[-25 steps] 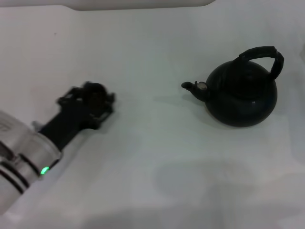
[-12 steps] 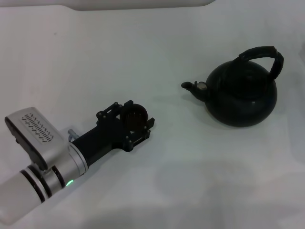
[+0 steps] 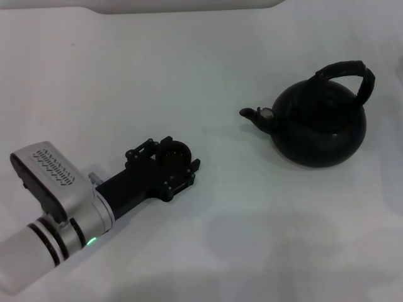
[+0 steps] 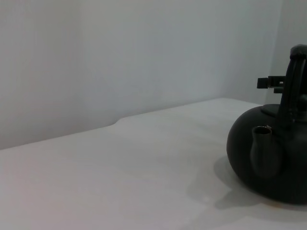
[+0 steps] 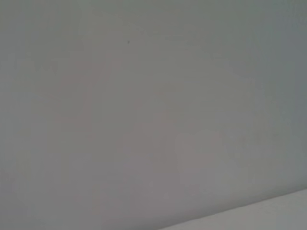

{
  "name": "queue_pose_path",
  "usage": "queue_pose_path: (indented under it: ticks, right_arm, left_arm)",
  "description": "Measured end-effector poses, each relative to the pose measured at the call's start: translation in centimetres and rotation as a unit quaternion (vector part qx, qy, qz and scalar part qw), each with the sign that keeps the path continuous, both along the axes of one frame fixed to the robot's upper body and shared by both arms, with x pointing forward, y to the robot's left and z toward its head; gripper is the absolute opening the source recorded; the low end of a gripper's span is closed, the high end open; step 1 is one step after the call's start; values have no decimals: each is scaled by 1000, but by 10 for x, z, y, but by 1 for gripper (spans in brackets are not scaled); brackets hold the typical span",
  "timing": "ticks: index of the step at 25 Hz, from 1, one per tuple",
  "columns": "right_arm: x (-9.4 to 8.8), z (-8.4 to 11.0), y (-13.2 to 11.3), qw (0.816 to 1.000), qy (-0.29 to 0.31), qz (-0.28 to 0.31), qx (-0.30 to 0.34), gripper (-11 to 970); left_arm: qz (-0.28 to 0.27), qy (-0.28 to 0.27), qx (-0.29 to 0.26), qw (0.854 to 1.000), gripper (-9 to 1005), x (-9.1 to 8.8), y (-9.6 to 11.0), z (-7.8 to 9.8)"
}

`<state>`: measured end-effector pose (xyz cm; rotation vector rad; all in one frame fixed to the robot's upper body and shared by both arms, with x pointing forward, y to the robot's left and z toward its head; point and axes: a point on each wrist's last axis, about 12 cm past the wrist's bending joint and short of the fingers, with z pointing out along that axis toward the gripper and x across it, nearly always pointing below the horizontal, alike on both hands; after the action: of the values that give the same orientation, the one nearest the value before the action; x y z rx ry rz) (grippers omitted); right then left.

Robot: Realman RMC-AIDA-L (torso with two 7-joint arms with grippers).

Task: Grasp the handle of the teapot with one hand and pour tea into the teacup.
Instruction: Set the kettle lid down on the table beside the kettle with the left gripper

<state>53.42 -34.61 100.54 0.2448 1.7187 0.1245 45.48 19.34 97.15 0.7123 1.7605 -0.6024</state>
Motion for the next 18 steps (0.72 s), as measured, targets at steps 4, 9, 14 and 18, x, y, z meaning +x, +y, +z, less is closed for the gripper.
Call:
queue_pose_path:
  ticks: [4,9,14,18]
  right_arm:
    - [0,0,0,1000,0,0,0,880]
    - [0,0,0,1000,0,0,0,880]
    - [0,0,0,1000,0,0,0,880]
    - [-1,0,-1,1000,0,-2,1,880]
  left_arm:
    - [-4,-2,2,1000,699,2,-1,1]
    - [-5,-2,7,1000,715,3,0,0]
    - [-3,5,18,1000,731,5,0,-2]
    - [-5,2,16,1000,743,5,0,-1]
